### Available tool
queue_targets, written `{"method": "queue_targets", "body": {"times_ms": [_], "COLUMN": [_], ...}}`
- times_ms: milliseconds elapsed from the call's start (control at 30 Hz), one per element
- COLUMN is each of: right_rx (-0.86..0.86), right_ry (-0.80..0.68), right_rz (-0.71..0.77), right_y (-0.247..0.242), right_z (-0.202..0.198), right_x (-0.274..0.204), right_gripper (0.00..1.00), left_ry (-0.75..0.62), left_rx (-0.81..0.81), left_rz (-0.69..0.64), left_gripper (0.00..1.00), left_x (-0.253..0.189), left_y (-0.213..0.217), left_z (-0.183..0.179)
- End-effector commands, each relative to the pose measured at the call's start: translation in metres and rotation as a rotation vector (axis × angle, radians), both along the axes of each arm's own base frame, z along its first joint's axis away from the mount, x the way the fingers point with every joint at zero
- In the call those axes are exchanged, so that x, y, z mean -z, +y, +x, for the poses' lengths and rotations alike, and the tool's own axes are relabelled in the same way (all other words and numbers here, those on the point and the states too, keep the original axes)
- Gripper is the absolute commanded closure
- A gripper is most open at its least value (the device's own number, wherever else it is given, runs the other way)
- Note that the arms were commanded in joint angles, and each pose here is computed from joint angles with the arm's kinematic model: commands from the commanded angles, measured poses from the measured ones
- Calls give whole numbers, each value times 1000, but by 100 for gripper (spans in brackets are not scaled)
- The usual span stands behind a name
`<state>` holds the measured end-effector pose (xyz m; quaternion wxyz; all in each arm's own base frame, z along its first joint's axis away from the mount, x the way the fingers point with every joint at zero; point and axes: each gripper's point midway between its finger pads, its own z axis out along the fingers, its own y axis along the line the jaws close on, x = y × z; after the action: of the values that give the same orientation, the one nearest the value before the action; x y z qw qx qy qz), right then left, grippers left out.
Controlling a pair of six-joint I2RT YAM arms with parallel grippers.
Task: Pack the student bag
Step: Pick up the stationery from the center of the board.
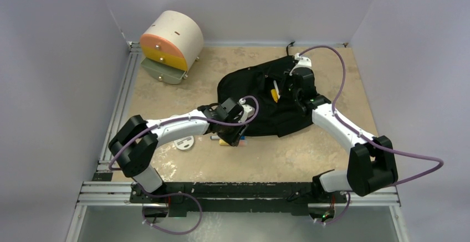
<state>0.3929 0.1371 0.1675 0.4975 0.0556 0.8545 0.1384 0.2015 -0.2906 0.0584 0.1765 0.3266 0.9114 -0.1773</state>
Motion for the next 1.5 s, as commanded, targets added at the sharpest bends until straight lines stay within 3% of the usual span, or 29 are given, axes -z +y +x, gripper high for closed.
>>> {"method": "queue_targets", "body": {"times_ms": [0, 333, 667, 1467], "right_rx": [-7, -24, -21, -27], "right_ry": [-110, -99, -83, -65], "right_rz": [62, 74, 79, 82], "right_y": [6, 10, 10, 12], "right_z": [9, 9, 7, 8], "right_x": [-38, -35, -30, -25], "right_gripper": [100, 100, 100, 100], "left_ry": [-41, -105, -129, -54], "left_rx": [29, 57, 108, 130], "left_rz": [12, 29, 27, 27], "left_gripper": [59, 57, 47, 50], "left_x": [4, 2, 2, 17], "left_y": [-7, -13, -16, -26], "left_z": [9, 24, 26, 5]}}
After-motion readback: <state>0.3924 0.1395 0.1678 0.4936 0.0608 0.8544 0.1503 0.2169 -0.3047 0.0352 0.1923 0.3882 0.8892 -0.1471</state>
